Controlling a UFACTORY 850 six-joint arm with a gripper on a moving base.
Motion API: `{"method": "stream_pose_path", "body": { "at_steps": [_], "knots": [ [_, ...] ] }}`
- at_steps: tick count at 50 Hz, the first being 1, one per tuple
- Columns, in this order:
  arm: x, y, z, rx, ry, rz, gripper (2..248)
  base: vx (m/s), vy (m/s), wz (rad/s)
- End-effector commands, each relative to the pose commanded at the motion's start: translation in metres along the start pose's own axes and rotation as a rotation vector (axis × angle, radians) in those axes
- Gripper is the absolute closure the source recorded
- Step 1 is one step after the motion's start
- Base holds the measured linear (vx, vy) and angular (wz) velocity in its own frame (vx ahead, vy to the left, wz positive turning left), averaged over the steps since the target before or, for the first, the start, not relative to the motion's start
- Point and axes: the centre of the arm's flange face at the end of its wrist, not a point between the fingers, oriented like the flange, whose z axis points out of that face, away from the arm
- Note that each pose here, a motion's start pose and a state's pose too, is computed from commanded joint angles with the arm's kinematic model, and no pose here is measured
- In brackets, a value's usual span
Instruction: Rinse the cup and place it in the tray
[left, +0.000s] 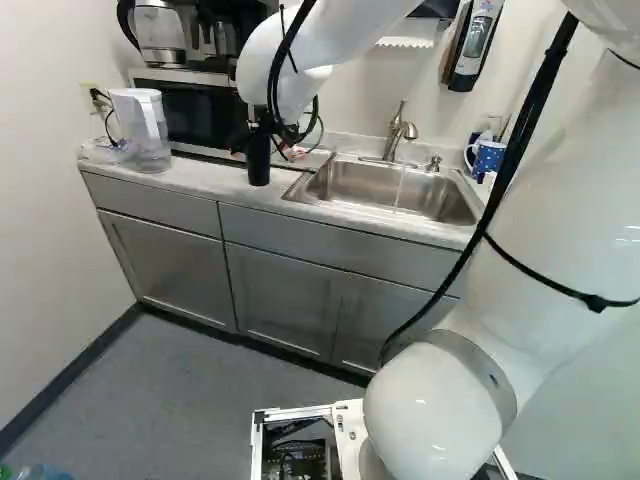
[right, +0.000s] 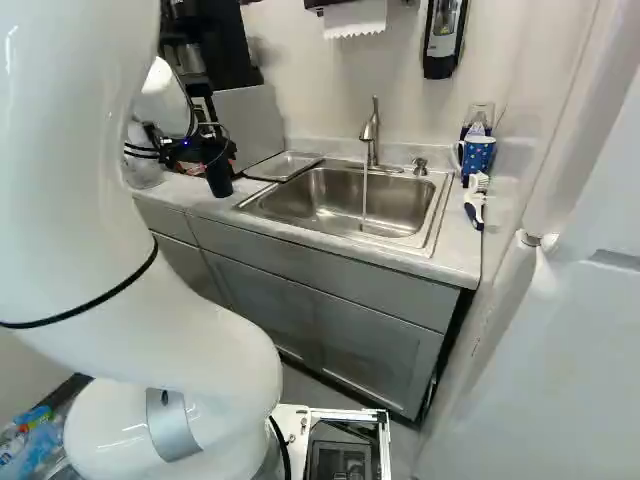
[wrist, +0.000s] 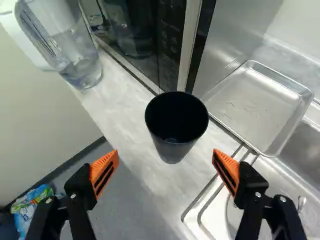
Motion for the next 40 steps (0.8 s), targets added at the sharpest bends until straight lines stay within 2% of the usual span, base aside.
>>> {"method": "stream_pose_path", "body": {
  "at_steps": [40],
  "knots": [
    [0.003,-0.006,-0.012,0.010,0.176,-0.007,3,0.000,0.000,0.000]
  ]
}}
